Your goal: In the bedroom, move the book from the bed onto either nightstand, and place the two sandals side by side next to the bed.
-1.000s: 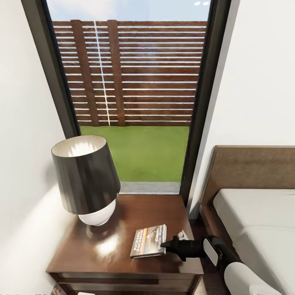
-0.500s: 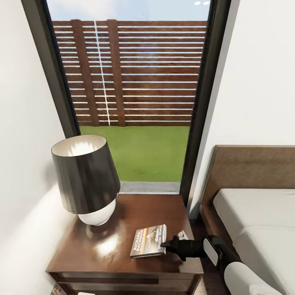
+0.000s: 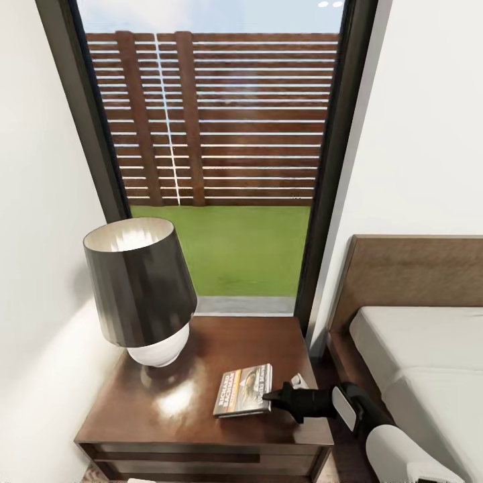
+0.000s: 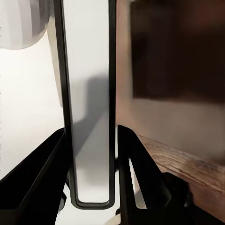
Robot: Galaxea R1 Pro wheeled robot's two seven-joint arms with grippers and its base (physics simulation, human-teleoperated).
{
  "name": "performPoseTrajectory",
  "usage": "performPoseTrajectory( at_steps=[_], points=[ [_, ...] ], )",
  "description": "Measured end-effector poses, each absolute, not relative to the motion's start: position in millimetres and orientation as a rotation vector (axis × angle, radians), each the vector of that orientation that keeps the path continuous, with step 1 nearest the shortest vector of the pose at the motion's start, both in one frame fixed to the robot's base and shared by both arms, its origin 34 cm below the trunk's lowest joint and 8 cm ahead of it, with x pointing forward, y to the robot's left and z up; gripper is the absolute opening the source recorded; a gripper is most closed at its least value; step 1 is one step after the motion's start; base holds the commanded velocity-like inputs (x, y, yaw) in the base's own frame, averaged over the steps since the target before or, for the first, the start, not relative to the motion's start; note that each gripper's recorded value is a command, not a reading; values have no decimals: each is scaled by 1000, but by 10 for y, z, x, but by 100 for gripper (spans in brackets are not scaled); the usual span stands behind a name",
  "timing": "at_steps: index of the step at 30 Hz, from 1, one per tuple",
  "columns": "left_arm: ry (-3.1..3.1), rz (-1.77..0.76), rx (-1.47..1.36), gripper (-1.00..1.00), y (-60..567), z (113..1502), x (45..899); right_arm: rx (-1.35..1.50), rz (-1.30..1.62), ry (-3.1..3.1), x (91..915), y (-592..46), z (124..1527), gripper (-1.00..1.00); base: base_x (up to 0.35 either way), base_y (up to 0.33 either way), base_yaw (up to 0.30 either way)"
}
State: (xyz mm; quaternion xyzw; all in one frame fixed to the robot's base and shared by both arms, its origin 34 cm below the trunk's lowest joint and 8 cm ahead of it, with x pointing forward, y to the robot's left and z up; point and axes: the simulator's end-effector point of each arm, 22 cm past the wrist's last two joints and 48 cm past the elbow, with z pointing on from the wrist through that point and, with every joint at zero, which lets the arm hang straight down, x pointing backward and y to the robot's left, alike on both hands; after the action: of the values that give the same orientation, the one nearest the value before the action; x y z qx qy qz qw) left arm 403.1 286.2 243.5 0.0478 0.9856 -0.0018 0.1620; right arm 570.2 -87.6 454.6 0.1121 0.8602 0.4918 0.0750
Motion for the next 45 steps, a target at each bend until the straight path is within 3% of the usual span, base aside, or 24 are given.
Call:
performPoseTrajectory(
  at_steps=[45],
  points=[
    [2812,-5,136,100,2862,2193,3976,311,1444,2570,5825,-890,4413,-100,0,0,0]
  ],
)
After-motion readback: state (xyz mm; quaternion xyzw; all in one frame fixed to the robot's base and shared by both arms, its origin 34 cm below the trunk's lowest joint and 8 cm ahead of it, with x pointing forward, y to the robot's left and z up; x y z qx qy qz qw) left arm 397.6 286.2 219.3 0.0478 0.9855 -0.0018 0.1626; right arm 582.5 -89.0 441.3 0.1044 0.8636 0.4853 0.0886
